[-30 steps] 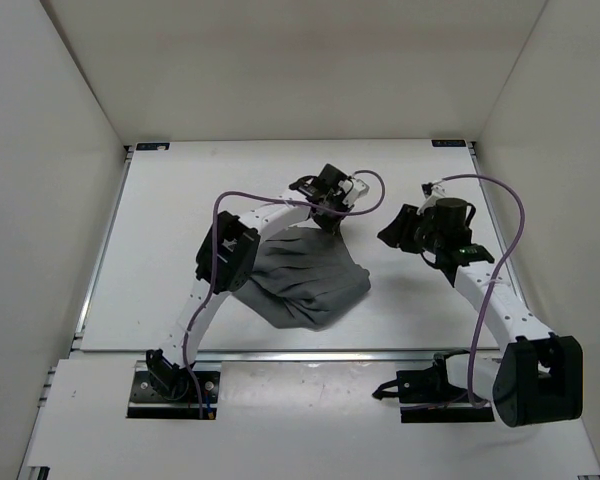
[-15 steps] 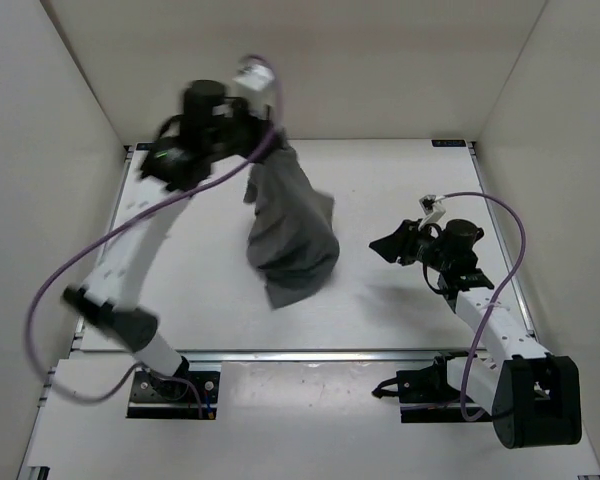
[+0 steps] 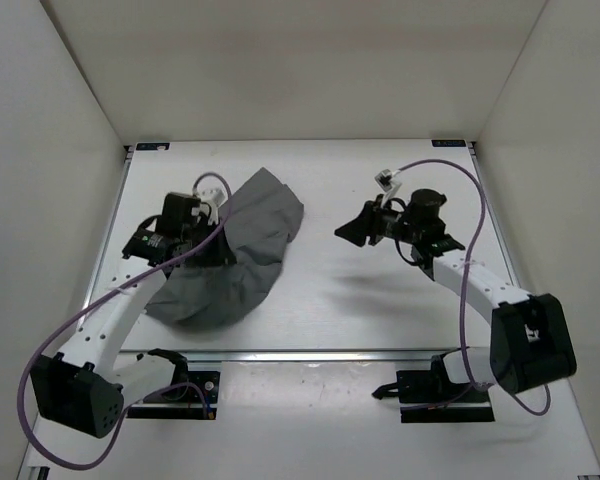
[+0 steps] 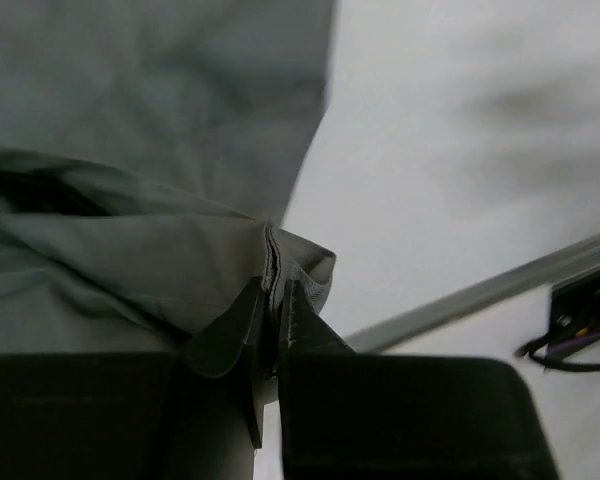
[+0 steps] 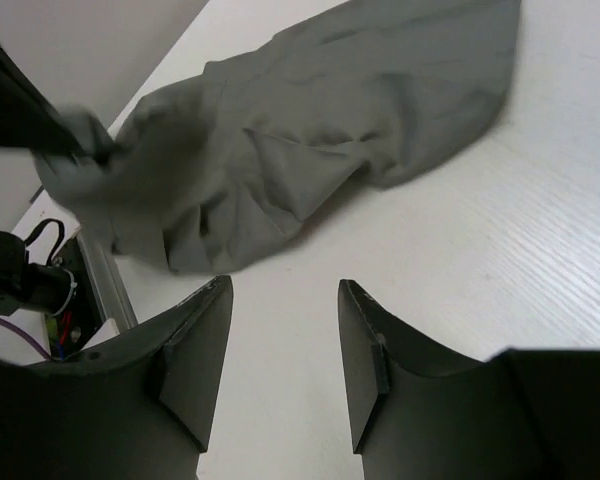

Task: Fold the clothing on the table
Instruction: Flatten the skirt out

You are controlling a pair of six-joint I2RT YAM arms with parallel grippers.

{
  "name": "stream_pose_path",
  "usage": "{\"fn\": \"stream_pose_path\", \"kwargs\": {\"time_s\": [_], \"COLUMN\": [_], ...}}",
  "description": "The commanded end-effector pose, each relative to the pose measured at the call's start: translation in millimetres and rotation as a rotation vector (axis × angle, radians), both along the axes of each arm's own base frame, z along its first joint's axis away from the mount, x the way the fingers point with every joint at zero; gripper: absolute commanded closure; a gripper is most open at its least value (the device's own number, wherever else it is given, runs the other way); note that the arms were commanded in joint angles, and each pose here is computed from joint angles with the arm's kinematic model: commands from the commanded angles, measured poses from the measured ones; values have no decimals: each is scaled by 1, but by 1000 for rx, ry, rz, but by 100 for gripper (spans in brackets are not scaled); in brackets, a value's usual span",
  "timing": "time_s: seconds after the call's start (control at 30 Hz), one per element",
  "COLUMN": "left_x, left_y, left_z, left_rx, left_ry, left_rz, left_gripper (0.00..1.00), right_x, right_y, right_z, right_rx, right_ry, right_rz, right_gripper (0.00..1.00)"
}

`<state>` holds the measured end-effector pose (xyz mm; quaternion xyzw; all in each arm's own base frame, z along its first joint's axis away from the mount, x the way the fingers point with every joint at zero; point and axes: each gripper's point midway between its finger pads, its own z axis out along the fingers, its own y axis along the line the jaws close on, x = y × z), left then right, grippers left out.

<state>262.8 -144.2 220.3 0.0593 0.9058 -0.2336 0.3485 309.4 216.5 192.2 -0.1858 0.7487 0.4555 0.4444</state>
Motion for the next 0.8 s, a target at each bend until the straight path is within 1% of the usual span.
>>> {"fn": "stream_pose_path", "kwargs": {"time_s": [0.0, 0.03, 0.1, 0.13, 0.17, 0.2, 0.23, 0.27, 0.3, 0.33, 0.37, 0.4, 0.43, 0.47, 0.5, 0.53, 0.57, 0.6, 0.63, 0.67, 0.7, 0.77], "left_x": [-26, -29, -34, -38, -40, -43, -48, -51, -53, -57, -60, -65, -65, -67, -72, -71, -71, -72, -74, -72, -72, -71], "left_y": [20, 25, 30, 29, 33, 28, 27, 28, 29, 27, 28, 29, 29, 29, 28, 31, 30, 28, 32, 31, 32, 33], "left_z": [-21, -25, -33, -35, -39, -39, -45, -46, -50, -52, -54, -56, -56, -58, -63, -63, -63, -63, -67, -64, -66, -66], "left_rx": [1, -9, 4, 1, 6, -5, -10, -18, -34, -39, -42, -48, -56, -58, -64, -64, -71, -78, -68, -70, -61, -55], "left_ry": [81, 90, 112, 112, 122, 120, 133, 138, 146, 151, 153, 162, 159, 160, 177, 164, 163, 164, 175, 161, 167, 162], "left_rz": [113, 128, 147, 140, 157, 142, 139, 147, 156, 145, 143, 155, 158, 162, 162, 178, 177, 167, 183, 180, 177, 178], "left_gripper": [100, 100, 100, 100, 100, 100, 100, 100, 100, 100, 100, 100, 100, 100, 100, 100, 100, 100, 100, 100, 100, 100], "right_x": [13, 13, 28, 36, 31, 51, 63, 79, 83, 97, 107, 109, 123, 131, 135, 140, 148, 152, 154, 154, 153, 144], "right_y": [31, 45, 68, 84, 98, 111, 128, 139, 146, 164, 177, 183, 194, 202, 204, 211, 220, 224, 225, 227, 227, 231], "right_z": [12, 18, -7, -17, -31, -33, -46, -31, -63, -64, -50, -73, -74, -61, -83, -92, -81, -85, -104, -99, -111, -126], "right_rx": [-39, -50, -97, -126, -167, -184, -219, -232, -282, -284, -296, -339, -348, -368, -415, -446, -449, -485, -524, -553, -578, -598], "right_ry": [-68, -86, -34, -20, 3, -4, 20, -20, 43, 24, -5, 25, 5, -49, -36, -46, -85, -84, -77, -91, -85, -83], "right_rz": [84, 121, 144, 171, 202, 201, 221, 226, 248, 266, 276, 294, 290, 298, 303, 319, 313, 302, 310, 309, 320, 353], "right_gripper": [57, 57, 55, 56, 56, 56, 57, 58, 58, 58, 57, 52, 49, 38, 33, 32, 31, 28, 26, 22, 17, 13]}}
